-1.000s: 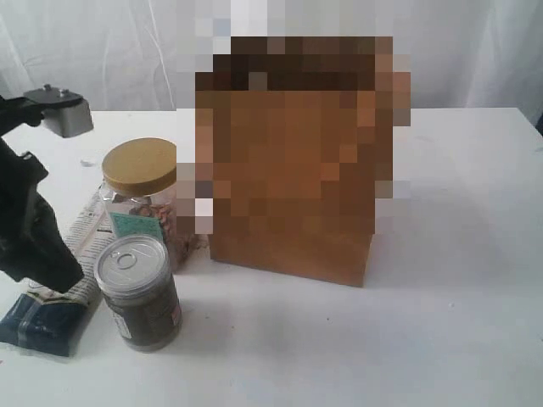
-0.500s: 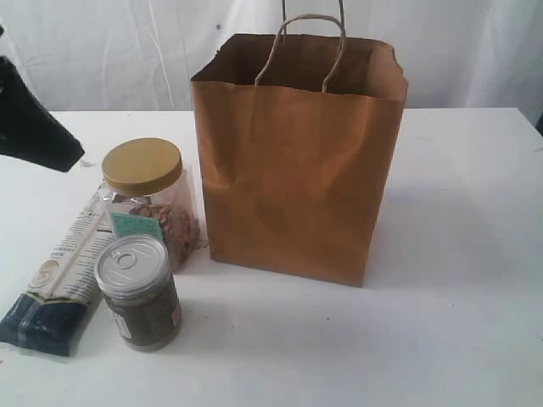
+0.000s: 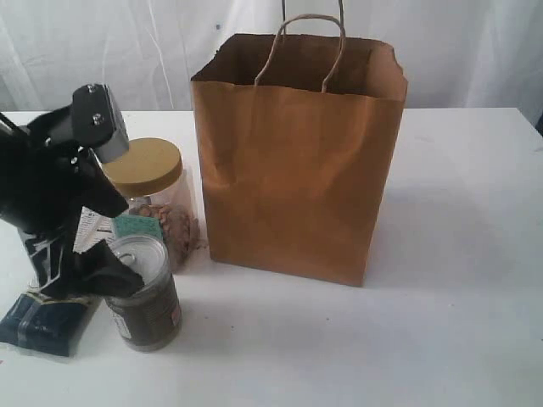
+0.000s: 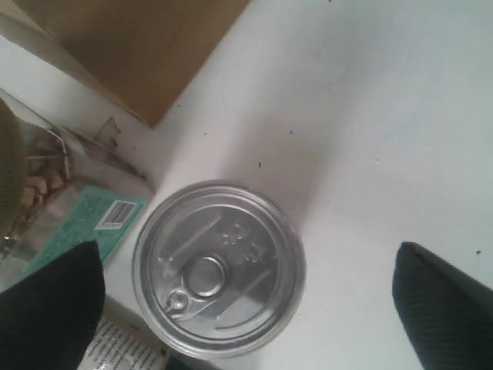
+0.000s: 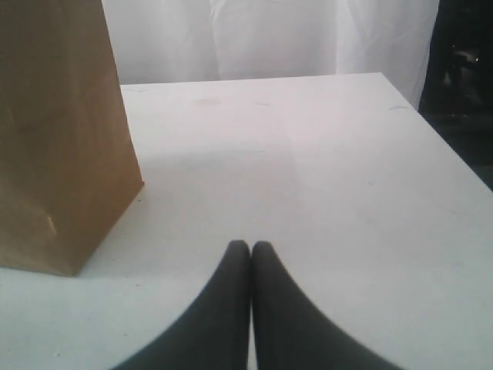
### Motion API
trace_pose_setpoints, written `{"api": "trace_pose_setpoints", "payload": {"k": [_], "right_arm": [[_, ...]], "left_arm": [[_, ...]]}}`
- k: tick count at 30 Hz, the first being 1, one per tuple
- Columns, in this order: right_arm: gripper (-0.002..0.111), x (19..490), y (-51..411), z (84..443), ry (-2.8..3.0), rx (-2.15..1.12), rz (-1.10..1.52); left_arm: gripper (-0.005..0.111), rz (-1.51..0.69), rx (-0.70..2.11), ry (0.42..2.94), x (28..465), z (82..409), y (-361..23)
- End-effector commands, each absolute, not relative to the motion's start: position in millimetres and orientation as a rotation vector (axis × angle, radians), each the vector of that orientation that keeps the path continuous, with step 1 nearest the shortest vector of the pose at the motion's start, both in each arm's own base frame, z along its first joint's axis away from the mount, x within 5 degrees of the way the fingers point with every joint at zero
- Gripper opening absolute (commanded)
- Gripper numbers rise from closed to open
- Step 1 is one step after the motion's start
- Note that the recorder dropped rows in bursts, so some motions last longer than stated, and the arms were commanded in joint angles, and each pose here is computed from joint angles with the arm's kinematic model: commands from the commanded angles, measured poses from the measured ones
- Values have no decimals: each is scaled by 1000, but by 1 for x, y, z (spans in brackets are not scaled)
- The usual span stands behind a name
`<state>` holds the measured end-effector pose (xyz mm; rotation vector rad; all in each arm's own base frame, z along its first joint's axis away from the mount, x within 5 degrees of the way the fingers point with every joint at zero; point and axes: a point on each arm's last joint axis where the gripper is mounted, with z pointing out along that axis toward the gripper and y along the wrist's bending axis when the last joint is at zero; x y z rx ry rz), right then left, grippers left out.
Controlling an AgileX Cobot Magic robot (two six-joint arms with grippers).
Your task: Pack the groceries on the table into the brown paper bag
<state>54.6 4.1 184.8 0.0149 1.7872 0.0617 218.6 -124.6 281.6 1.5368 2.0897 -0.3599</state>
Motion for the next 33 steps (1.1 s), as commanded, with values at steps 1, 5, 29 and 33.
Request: {"api": "trace_pose_setpoints", "payload": {"k": [1, 5, 29, 33], "right_arm": [[0, 55, 4, 187, 1772, 18, 59], [0, 55, 4, 187, 1772, 18, 59], [0, 55, 4, 187, 1772, 18, 59], [0, 55, 4, 187, 1772, 18, 59]], "left_arm": [[105, -316, 1580, 2102, 224, 258, -125], [105, -353, 1538, 2143, 233, 246, -130], [97, -318, 1621, 2199, 250, 211, -134], [70, -362, 1495, 2209, 252, 217, -137]]}}
